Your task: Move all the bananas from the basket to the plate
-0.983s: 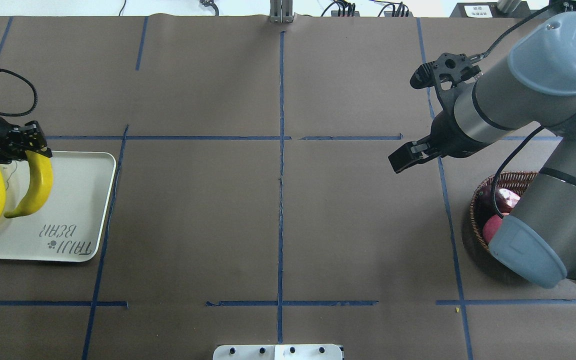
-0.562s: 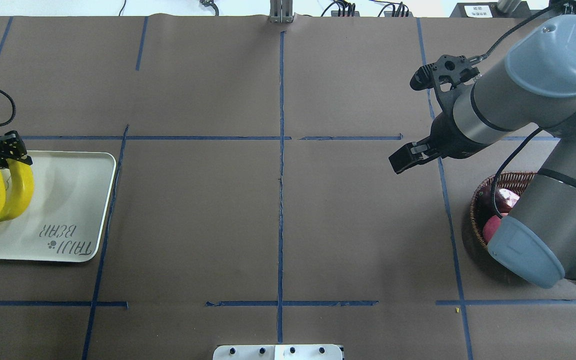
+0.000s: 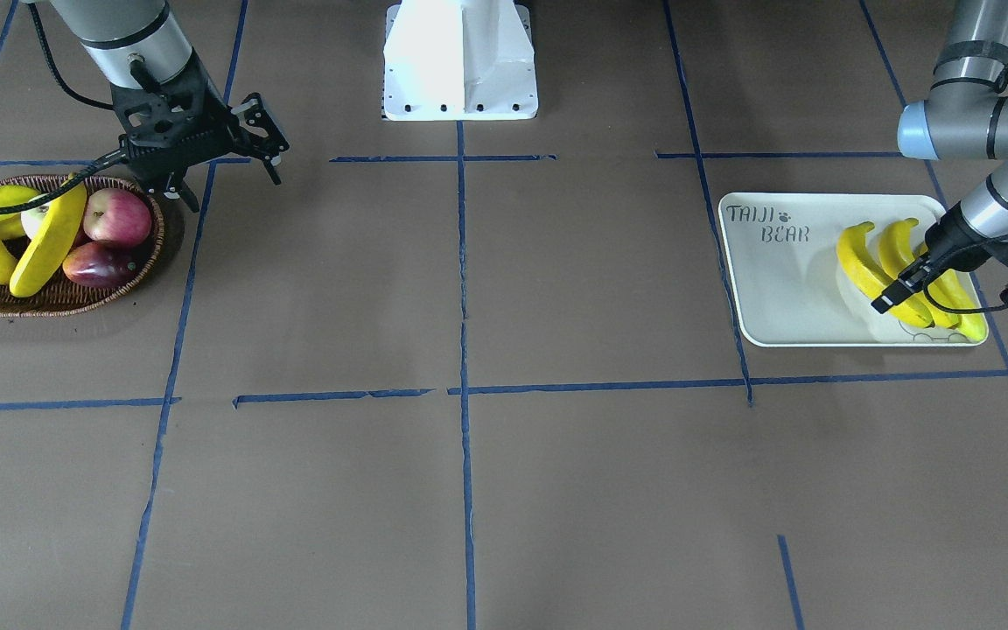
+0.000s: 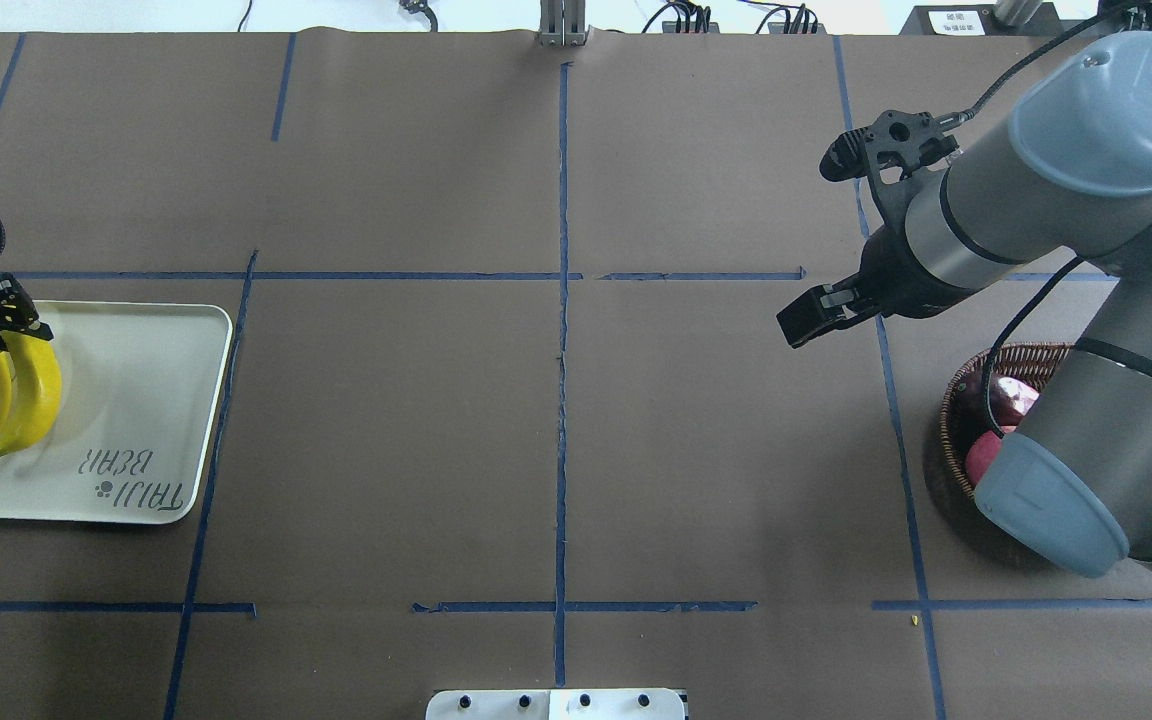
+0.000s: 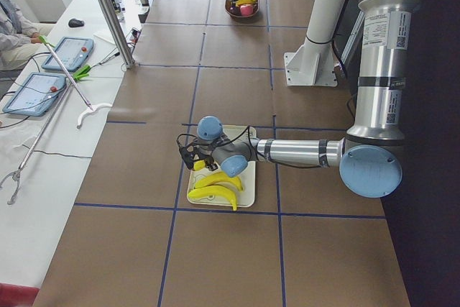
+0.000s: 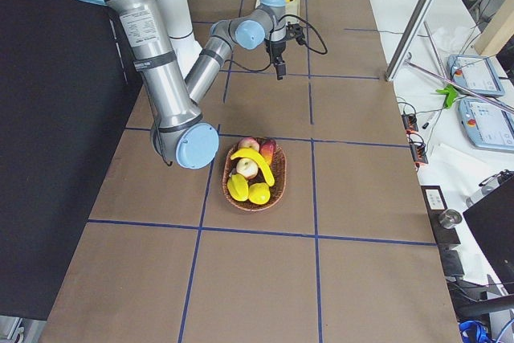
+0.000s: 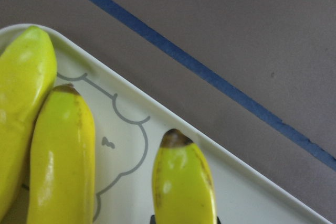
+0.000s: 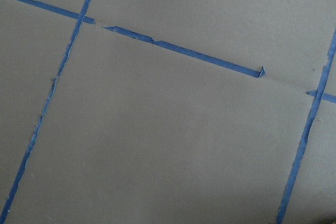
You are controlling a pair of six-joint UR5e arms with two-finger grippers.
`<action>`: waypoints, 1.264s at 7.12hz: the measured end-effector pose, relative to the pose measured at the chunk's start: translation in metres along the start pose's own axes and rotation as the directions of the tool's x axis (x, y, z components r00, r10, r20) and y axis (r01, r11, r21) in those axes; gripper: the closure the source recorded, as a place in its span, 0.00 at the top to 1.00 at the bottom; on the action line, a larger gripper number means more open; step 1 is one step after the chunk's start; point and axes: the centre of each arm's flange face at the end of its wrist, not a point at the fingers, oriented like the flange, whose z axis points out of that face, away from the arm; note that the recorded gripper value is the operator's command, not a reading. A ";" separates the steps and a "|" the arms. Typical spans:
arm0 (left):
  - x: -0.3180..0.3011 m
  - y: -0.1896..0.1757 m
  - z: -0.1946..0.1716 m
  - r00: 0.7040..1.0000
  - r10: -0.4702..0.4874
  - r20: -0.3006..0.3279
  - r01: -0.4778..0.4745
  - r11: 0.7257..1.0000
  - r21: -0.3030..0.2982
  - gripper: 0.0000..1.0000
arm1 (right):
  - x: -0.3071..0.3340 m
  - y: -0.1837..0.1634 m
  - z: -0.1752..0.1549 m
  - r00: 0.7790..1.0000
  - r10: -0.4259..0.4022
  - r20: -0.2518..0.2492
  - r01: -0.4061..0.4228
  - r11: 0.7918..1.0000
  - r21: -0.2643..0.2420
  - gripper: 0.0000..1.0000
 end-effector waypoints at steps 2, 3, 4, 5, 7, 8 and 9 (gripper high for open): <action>-0.009 0.005 -0.005 0.995 0.097 -0.002 -0.097 0.995 -0.016 1.00 | -0.001 0.001 -0.004 1.000 -0.001 0.004 0.001 1.000 0.007 0.99; -0.002 0.009 -0.018 0.993 0.117 -0.033 -0.118 0.992 -0.039 1.00 | -0.001 0.002 -0.007 1.000 -0.002 0.008 0.002 1.000 0.012 0.99; 0.009 0.010 -0.038 0.989 0.127 -0.078 -0.131 0.990 -0.054 1.00 | 0.007 0.008 -0.007 1.000 0.002 0.000 -0.002 1.000 0.007 0.99; 0.019 0.012 -0.055 0.984 0.137 -0.112 -0.144 0.988 -0.053 1.00 | 0.026 0.021 -0.003 1.000 0.008 -0.021 -0.008 1.000 -0.010 0.99; 0.031 0.015 -0.071 0.978 0.157 -0.139 -0.162 0.986 -0.026 1.00 | 0.082 0.060 -0.005 0.997 -0.034 -0.070 0.031 0.999 -0.038 0.99; 0.033 0.015 -0.073 0.976 0.162 -0.142 -0.166 0.986 -0.013 1.00 | 0.109 0.078 -0.007 0.995 -0.045 -0.085 0.042 0.998 -0.037 0.99; 0.035 0.015 -0.075 0.976 0.164 -0.143 -0.167 0.986 -0.006 1.00 | 0.130 0.090 -0.001 0.993 -0.044 -0.113 0.040 0.999 -0.036 0.98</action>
